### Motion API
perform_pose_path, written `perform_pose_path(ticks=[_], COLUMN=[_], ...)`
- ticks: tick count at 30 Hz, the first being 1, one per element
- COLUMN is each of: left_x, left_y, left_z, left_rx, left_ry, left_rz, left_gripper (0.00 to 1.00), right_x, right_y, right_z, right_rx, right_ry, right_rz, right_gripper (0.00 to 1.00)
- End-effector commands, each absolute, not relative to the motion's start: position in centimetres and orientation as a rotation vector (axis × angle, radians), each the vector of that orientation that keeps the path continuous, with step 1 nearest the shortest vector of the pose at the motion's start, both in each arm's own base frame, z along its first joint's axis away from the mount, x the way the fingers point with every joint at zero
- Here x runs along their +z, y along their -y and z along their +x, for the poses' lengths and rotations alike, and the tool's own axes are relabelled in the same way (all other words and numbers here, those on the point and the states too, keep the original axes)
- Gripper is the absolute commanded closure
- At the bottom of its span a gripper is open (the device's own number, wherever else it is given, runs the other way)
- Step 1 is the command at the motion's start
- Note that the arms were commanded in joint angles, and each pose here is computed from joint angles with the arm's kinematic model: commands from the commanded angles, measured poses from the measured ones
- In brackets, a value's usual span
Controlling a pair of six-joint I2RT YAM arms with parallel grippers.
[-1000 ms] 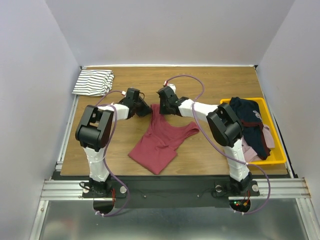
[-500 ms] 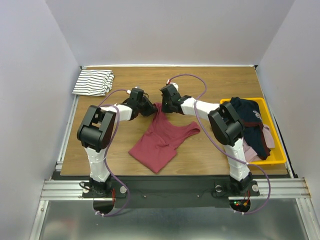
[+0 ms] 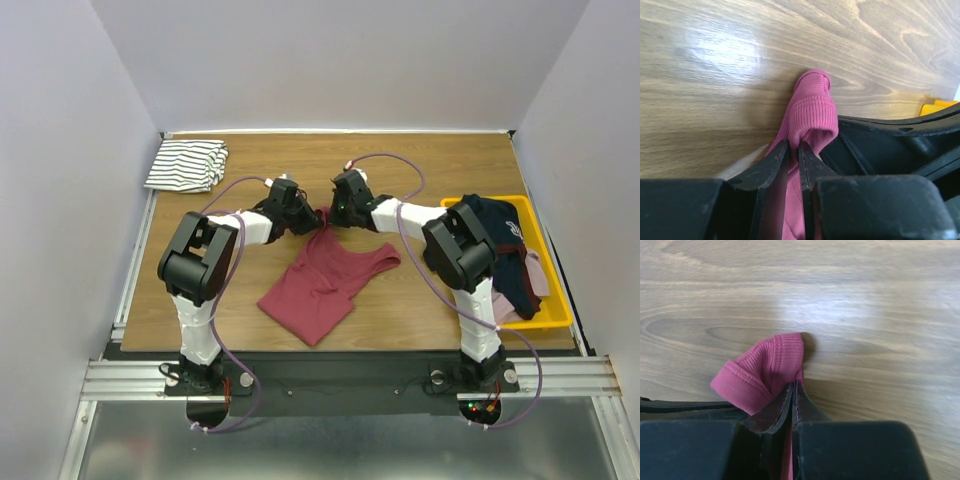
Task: Fold and stack the tank tops
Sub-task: Fold the tank top
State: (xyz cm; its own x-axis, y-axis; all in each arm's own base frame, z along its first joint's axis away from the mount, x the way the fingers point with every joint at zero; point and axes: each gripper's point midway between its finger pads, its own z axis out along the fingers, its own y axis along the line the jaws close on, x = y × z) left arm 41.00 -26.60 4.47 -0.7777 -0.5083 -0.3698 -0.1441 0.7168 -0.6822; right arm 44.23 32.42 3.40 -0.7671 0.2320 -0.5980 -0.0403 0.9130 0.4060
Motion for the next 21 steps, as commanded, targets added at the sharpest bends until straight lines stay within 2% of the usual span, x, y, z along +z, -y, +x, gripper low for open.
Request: perform_pose_path(ticks=[1,9,14,16,17,21], left_x=[8.1,7.2,7.5,7.7,7.8,7.7], left_y=[27.8,29.1,29.6,29.6,29.7,29.6], left_z=[42.2,41.6,41.6,41.6,41.5,41.4], left_rx=[-0.899,-0.896,-0.903,-0.9,-0.901,-0.891], left_ry=[-2.276,-2.301,-2.298,-2.292,-2.291,-2.292], left_rz=[-0.403,-0.364,-0.352,-0.349,-0.346,-0.343], left_gripper=[0.76,0.77,0.77,0.77,0.77,0.77], right_x=[6.2,9.2,10.1,10.7,10.8,11.1], right_y=[-31.3,-28.8,-29.0,-29.1,-29.2,-29.5], right_z=[44.4,44.8,45.1,45.3,45.4,45.6], right_rx=[0.581,0.571,0.586,0.595,0.596,0.605], right_ry=[-2.344,-2.284,-2.268,-2.257,-2.255,-2.26], right_rz=[0.198,0.267,0.243,0.241,0.241,0.238], right_gripper=[0.93,0.9,0.83,0.75,0.65,0.43])
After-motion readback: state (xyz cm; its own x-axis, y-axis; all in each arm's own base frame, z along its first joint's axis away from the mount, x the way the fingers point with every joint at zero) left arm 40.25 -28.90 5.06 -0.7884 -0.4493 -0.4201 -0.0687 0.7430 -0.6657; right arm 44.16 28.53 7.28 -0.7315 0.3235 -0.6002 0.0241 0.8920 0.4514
